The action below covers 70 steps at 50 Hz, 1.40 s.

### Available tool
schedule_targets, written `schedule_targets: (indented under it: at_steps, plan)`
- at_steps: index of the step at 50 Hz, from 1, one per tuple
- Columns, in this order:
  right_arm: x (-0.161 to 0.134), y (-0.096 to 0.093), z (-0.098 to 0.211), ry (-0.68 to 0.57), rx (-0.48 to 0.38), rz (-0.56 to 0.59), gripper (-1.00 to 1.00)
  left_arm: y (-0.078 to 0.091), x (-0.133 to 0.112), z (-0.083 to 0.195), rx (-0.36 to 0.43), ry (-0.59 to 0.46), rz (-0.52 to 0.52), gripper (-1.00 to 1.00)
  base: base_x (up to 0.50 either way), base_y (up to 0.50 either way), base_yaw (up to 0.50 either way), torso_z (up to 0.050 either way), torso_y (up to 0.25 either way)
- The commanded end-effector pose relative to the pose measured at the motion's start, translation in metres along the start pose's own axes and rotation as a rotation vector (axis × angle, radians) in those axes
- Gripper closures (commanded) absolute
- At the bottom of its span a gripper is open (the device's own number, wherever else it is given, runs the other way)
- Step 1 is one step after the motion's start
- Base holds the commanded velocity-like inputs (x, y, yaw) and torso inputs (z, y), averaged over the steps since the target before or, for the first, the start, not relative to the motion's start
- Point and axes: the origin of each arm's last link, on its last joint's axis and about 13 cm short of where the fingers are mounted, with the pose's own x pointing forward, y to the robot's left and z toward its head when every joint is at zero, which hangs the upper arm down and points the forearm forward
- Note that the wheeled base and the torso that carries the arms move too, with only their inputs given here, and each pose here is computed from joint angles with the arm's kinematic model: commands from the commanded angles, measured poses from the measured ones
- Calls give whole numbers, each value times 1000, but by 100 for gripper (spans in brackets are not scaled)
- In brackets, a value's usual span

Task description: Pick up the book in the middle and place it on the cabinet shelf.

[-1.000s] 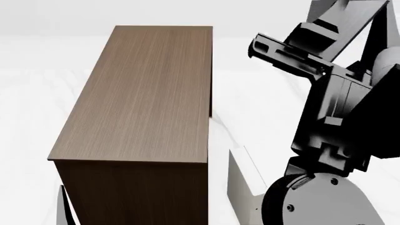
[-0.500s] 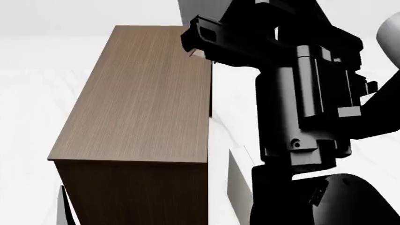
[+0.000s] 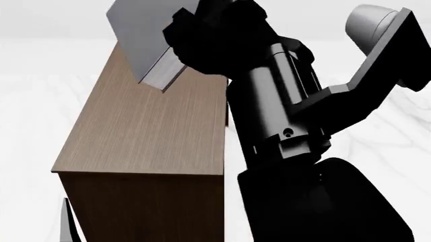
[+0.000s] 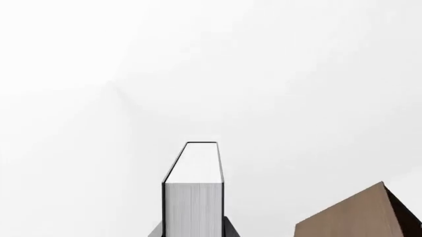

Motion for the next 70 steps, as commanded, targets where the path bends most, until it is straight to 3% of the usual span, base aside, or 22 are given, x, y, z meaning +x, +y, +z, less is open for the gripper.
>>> schedule_targets:
  at_steps: [1,18,38,49,70]
  plan:
    - [14,7,3,20,157,21,100,1,3,1,8,-6,5,-100,0,0,0,0,0]
    - [41,18,-12,110,260,-1,100,0,0,-1,-1,6,-5,-100,0,0,0,0,1]
    - [71,11,-13,119,354,-64,100,0,-3,-5,-4,18,-16,-100,0,0,0,0,2]
    - [86,3,-16,111,361,-107,100,0,-3,-4,-4,23,-19,-100,0,0,0,0,1]
    - [99,15,-24,155,291,-164,100,0,-4,-8,2,24,-18,-100,0,0,0,0,1]
